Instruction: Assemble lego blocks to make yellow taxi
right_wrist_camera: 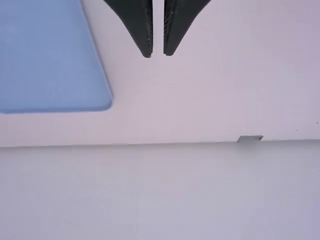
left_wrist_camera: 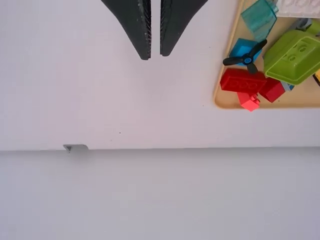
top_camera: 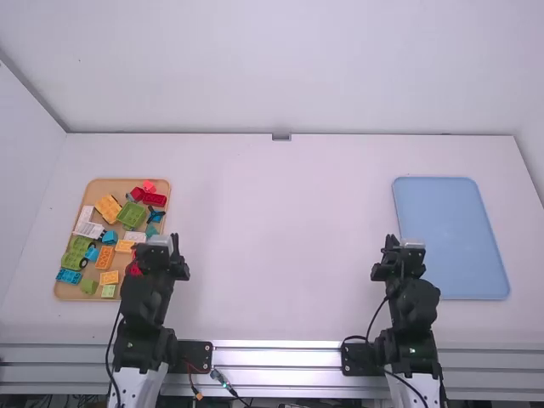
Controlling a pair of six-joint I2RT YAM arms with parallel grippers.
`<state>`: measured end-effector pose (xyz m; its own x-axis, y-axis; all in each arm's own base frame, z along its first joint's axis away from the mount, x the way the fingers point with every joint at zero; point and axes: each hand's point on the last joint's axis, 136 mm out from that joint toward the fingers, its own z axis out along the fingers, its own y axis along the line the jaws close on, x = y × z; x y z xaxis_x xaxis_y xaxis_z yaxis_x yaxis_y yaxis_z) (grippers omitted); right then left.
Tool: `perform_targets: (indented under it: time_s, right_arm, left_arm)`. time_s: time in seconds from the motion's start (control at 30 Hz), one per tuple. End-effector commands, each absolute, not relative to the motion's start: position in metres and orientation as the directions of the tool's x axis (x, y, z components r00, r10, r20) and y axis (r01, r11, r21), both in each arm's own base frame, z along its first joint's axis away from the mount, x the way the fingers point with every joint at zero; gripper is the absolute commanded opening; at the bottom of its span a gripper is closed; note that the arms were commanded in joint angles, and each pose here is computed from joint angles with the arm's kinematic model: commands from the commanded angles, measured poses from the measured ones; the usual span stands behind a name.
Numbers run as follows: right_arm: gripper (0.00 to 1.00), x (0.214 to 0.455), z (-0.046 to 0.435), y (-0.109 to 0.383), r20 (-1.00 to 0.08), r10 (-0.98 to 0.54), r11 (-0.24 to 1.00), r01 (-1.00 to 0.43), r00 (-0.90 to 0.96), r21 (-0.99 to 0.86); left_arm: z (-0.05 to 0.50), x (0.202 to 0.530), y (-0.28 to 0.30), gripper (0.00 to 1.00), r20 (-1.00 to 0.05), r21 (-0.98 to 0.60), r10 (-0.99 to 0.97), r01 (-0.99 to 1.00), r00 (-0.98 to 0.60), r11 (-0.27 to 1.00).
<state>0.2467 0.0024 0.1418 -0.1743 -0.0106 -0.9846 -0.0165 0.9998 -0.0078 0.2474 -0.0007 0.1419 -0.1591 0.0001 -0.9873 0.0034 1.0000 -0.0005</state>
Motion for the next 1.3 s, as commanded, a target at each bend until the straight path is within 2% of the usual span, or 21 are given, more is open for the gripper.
perform_targets:
  time_s: [0.0, 0.33, 0.57, 0.9, 1.03, 1.27]
  right_arm:
    - [0.10, 0.247, 0.167, 0.003, -0.989, -0.019, 1.000, -0.019, -0.145, -0.017]
    - [0.23, 0.258, 0.190, 0.010, -0.972, -0.051, 0.998, -0.047, -0.228, -0.041]
    - [0.37, 0.278, 0.207, 0.016, -0.948, -0.084, 0.995, -0.074, -0.305, -0.064]
    - [0.56, 0.319, 0.221, 0.029, -0.901, -0.133, 0.989, -0.117, -0.414, -0.092]
    - [0.66, 0.343, 0.222, 0.036, -0.870, -0.162, 0.984, -0.142, -0.466, -0.107]
    - [0.77, 0.373, 0.219, 0.046, -0.834, -0.197, 0.977, -0.171, -0.516, -0.125]
  left_arm:
    - [0.165, 0.248, 0.002, 0.10, -0.991, 0.010, 0.009, -0.011, -0.131, 1.000]
    - [0.181, 0.257, 0.006, 0.23, -0.979, 0.028, 0.021, -0.029, -0.205, 0.999]
    - [0.191, 0.272, 0.011, 0.37, -0.958, 0.000, -0.017, -0.058, -0.286, 0.998]
    - [0.204, 0.305, 0.018, 0.56, -0.927, 0.005, -0.030, -0.093, -0.374, 0.996]
    - [0.202, 0.319, 0.037, 0.66, -0.896, -0.037, -0.133, -0.227, -0.425, 0.973]
    - [0.193, 0.332, 0.075, 0.77, -0.830, -0.071, -0.272, -0.392, -0.486, 0.917]
